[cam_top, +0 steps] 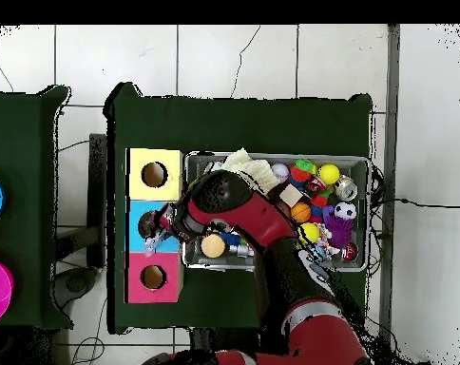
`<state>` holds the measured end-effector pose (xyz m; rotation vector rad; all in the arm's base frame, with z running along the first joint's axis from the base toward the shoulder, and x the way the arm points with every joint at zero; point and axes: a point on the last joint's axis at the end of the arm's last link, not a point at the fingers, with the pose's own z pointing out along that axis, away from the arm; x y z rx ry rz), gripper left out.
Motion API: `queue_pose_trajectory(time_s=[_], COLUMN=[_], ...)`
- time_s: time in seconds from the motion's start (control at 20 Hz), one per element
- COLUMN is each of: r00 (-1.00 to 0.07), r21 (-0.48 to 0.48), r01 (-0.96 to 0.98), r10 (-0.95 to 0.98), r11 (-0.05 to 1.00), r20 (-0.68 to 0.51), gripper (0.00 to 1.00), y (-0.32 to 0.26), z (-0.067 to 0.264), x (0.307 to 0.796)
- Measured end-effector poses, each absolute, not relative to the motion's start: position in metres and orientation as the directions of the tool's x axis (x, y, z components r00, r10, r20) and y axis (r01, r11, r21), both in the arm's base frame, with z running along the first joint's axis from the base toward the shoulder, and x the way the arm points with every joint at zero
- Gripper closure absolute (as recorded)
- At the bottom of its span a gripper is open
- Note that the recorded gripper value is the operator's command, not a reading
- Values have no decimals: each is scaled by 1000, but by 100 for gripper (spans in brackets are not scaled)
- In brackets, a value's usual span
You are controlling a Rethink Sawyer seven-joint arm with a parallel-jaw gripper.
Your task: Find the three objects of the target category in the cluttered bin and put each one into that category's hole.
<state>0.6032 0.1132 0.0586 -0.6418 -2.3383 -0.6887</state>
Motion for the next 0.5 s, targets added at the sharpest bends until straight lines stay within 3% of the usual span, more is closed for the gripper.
queue_pose_trajectory(time_s=[0.5], r00=[-681], r21=[311], r01=[628], r10=[310], r11=[713], r20=[663], gripper=[100], y=[117], z=[56], x=[604])
